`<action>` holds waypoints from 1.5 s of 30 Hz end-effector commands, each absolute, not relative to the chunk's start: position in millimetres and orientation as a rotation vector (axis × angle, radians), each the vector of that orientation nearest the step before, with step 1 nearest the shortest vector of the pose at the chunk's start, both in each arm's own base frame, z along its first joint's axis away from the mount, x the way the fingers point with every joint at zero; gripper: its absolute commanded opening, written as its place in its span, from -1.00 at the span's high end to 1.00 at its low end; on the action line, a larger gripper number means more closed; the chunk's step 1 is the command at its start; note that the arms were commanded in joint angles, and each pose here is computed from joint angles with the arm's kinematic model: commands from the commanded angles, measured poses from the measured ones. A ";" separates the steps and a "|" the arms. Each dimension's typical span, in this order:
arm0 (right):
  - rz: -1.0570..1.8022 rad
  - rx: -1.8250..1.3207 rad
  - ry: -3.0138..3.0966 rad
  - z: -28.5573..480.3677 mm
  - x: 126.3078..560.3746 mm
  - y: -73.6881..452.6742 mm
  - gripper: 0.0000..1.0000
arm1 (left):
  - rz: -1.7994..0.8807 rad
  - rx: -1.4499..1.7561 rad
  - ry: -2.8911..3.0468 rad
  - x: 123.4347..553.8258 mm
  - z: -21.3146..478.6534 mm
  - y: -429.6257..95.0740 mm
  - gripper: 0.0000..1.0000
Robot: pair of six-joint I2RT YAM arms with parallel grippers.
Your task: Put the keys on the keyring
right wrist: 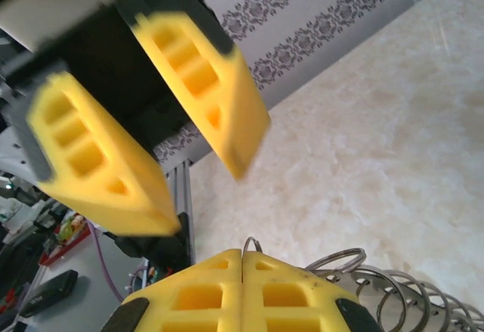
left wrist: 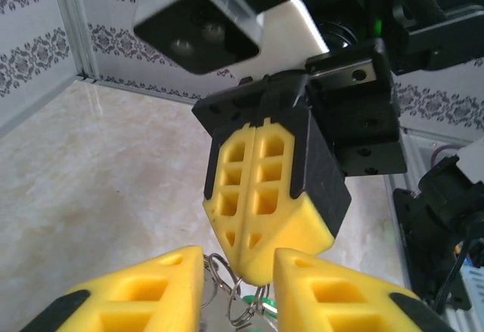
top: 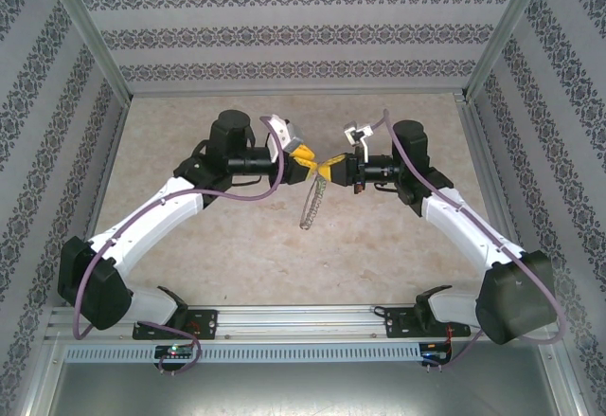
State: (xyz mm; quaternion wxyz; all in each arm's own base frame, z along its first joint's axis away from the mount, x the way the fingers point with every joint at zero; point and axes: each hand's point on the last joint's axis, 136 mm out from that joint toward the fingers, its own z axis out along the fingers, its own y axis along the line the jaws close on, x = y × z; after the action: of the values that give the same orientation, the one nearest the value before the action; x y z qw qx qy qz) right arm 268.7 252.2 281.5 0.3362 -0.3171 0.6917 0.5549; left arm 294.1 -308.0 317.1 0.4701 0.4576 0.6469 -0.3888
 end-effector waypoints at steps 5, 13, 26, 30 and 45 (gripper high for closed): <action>1.300 -1.007 1.805 292.2 262.6 258.0 1.00 | -0.982 1.265 1.639 288.6 316.9 -290.8 0.29; 1.253 -1.105 1.790 304.7 263.6 264.0 1.00 | -1.052 1.348 1.718 289.7 302.6 -288.8 0.28; 1.250 -1.152 1.783 309.1 263.3 272.3 1.00 | -1.114 1.342 1.701 296.2 302.9 -293.6 0.28; 1.249 -1.158 1.780 308.8 263.0 274.2 1.00 | -1.141 1.341 1.702 297.4 302.0 -296.6 0.28; 1.229 -1.149 1.772 309.6 269.4 274.4 1.00 | -1.229 1.368 1.699 288.1 298.4 -298.5 0.32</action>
State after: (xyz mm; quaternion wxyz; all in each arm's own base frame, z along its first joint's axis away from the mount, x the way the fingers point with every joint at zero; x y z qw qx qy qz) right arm 266.9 269.1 290.4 0.3131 -0.4199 0.7084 0.4732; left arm 294.3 -298.3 290.0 0.3181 0.5098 0.6604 -0.4503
